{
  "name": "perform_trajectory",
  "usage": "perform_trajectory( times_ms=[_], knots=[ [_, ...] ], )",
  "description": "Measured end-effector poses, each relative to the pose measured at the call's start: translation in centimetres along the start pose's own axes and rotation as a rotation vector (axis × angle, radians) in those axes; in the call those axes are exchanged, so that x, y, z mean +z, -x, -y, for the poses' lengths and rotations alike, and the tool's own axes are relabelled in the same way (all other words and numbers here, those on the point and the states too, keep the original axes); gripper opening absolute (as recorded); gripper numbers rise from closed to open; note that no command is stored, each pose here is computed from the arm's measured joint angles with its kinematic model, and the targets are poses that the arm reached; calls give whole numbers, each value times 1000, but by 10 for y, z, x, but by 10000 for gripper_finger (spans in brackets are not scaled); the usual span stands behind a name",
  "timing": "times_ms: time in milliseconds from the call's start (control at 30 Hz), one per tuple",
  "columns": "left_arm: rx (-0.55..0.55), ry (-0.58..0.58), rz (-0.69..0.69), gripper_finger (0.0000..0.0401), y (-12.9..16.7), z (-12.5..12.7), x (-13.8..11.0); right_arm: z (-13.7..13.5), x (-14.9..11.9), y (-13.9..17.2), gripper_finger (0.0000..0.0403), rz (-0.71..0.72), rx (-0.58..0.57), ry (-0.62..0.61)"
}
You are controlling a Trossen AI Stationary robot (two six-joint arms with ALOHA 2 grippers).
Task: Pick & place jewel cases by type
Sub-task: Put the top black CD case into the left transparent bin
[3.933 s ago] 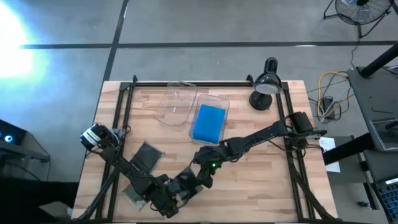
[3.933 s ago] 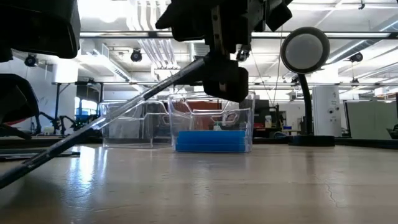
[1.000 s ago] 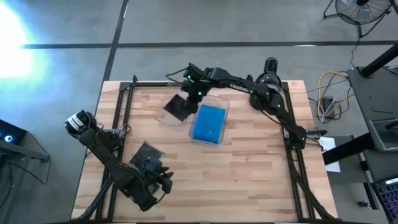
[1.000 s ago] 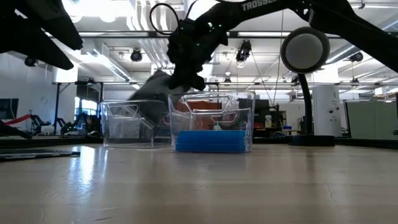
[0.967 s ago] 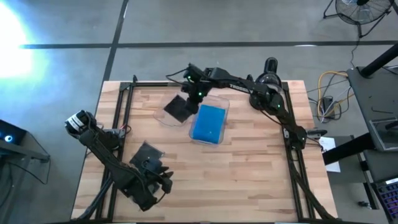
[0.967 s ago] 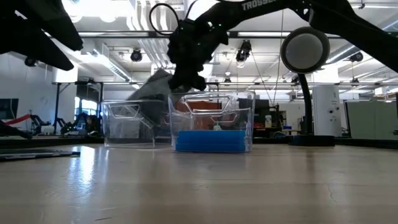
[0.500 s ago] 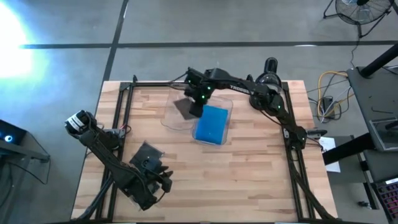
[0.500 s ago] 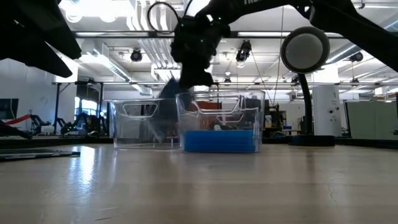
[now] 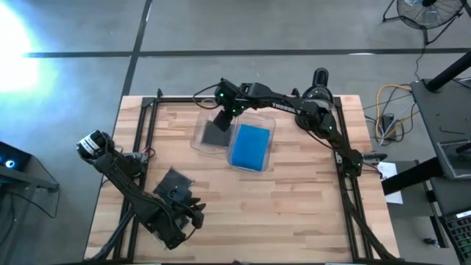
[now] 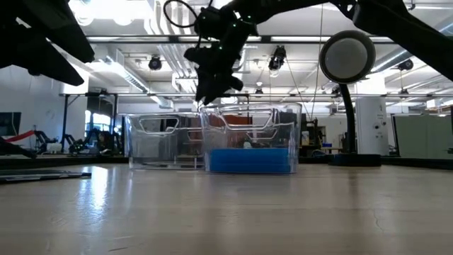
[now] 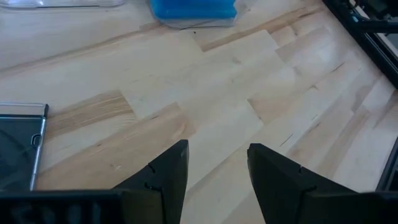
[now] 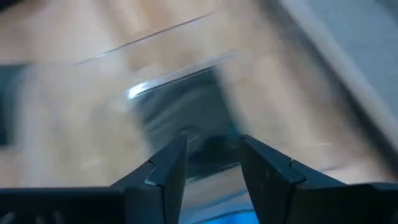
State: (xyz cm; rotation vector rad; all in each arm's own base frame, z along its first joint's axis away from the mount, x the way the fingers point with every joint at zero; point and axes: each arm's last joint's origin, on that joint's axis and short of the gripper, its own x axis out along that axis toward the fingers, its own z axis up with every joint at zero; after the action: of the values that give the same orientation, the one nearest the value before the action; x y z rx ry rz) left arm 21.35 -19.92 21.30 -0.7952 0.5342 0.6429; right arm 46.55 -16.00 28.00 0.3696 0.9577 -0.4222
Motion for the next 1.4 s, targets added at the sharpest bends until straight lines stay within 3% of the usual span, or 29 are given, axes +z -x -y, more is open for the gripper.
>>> perform_trajectory(
  times_ms=[133,233,467,633,900,1033,1267,1400],
  knots=[
    [24,1,-33,147,0,-2,0,-13,-9,2,145,-117,246,20],
    [140,22,-113,147,-1,-12,1,-34,-22,6,145,-225,386,78],
    [556,-31,-296,147,3,-43,12,-101,-61,21,139,-357,468,325],
    [681,-44,-347,147,-7,-61,16,-135,-84,27,141,-405,483,427],
    [567,65,-399,147,-46,-80,8,-153,-121,24,131,-489,349,446],
    [534,65,-364,147,-52,-81,10,-150,-139,35,124,-428,238,382],
    [515,45,-329,147,-55,-82,12,-116,-181,79,121,-185,75,99],
    [387,100,-273,147,-62,-70,12,-90,-214,93,119,-152,54,-84]
  ],
)
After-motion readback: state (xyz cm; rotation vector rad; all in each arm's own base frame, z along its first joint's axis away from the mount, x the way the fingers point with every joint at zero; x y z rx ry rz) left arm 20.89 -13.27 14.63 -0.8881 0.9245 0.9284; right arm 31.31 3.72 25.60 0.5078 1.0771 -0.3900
